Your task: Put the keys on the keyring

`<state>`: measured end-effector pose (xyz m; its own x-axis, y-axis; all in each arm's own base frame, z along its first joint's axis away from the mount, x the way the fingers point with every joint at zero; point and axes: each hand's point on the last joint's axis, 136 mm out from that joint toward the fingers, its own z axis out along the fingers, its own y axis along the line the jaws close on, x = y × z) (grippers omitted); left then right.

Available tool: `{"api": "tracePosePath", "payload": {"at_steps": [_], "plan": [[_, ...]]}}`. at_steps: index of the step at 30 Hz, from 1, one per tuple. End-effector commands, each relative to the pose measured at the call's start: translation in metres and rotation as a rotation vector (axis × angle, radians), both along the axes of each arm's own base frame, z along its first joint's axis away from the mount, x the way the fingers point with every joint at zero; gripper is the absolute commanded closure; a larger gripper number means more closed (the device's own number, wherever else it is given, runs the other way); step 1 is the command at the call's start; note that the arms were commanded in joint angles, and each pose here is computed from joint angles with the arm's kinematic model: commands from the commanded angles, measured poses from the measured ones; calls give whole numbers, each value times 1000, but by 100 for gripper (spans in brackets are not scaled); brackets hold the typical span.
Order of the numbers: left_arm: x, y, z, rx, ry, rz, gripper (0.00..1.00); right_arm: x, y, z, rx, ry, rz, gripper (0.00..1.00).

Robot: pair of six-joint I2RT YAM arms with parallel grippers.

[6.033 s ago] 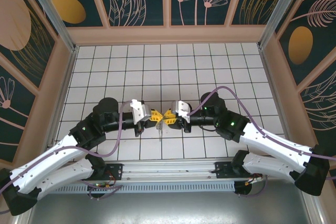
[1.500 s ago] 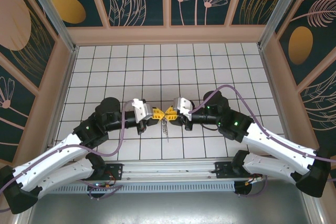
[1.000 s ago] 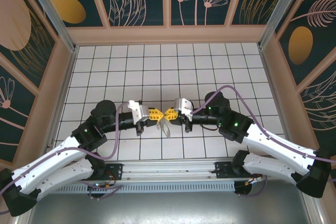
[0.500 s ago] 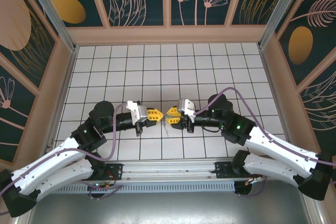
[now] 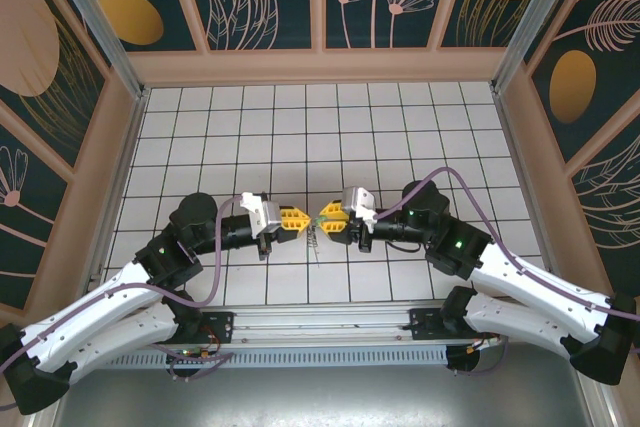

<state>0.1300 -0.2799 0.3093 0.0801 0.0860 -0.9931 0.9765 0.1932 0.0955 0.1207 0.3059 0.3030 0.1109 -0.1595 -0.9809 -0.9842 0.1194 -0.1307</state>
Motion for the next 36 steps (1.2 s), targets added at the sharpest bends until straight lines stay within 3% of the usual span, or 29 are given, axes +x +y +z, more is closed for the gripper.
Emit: {"api": "tracePosePath", "payload": {"at_steps": [1, 16, 24, 30, 33, 36], "plan": [[-5, 3, 19, -39, -57, -12, 100, 3, -2, 16, 38, -22, -18, 97], [-13, 6, 36, -82, -93, -40, 100, 20, 8, -27, -85, 42, -59, 100], [-11, 6, 33, -81, -88, -31, 100, 10, 11, -25, -64, 38, 0, 100], [-8, 7, 31, -78, -88, -9, 100, 10, -1, -22, -24, 44, -53, 72], [-5, 7, 30, -71, -88, 5, 100, 11, -11, -24, 3, 50, -94, 62], [-5, 7, 29, -65, -86, 5, 100, 9, -15, -13, 35, 47, -101, 58]]}}
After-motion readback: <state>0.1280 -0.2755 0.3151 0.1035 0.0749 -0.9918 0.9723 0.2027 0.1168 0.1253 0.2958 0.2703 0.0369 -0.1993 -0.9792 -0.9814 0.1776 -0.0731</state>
